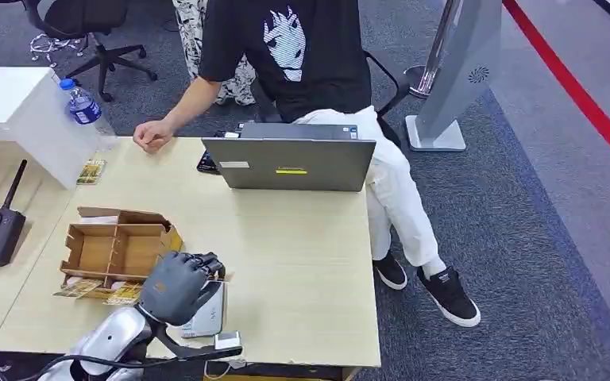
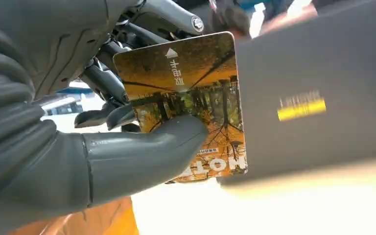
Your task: Pass the card to the sensor for recognition and then transmit it.
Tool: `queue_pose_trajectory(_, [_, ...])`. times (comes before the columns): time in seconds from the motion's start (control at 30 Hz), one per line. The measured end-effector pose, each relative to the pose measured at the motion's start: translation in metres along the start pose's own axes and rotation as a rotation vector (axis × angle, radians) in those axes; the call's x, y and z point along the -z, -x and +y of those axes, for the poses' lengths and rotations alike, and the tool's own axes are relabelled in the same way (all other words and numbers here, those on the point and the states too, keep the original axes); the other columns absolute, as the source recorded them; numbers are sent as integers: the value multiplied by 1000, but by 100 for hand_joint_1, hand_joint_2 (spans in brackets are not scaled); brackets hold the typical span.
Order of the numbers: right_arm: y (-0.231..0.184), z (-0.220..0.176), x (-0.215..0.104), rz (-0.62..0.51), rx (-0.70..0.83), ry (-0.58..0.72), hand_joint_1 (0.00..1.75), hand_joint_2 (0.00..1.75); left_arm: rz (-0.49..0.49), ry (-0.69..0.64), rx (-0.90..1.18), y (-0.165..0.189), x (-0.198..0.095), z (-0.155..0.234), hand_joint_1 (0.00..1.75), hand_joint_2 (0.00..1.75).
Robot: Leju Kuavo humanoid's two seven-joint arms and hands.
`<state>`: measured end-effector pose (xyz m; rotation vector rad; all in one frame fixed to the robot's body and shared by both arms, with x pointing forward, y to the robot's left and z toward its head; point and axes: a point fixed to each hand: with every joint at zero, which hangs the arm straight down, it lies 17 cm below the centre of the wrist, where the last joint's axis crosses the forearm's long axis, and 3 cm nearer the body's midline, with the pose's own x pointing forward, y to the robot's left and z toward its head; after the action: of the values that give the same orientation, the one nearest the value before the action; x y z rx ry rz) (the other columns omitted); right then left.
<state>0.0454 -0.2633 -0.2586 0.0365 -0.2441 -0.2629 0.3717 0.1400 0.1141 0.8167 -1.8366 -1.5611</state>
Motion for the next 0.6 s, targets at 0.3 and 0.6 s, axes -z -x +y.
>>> queue_pose_trajectory(0.3, [0,1,0,1,2,-4,0,175,20,115,24,14,-8,-30,175,175])
queue_pose_trajectory(0.6, [0,2,0,1,14,-10,0,175,28,210,18,23,-13,-51,175,175])
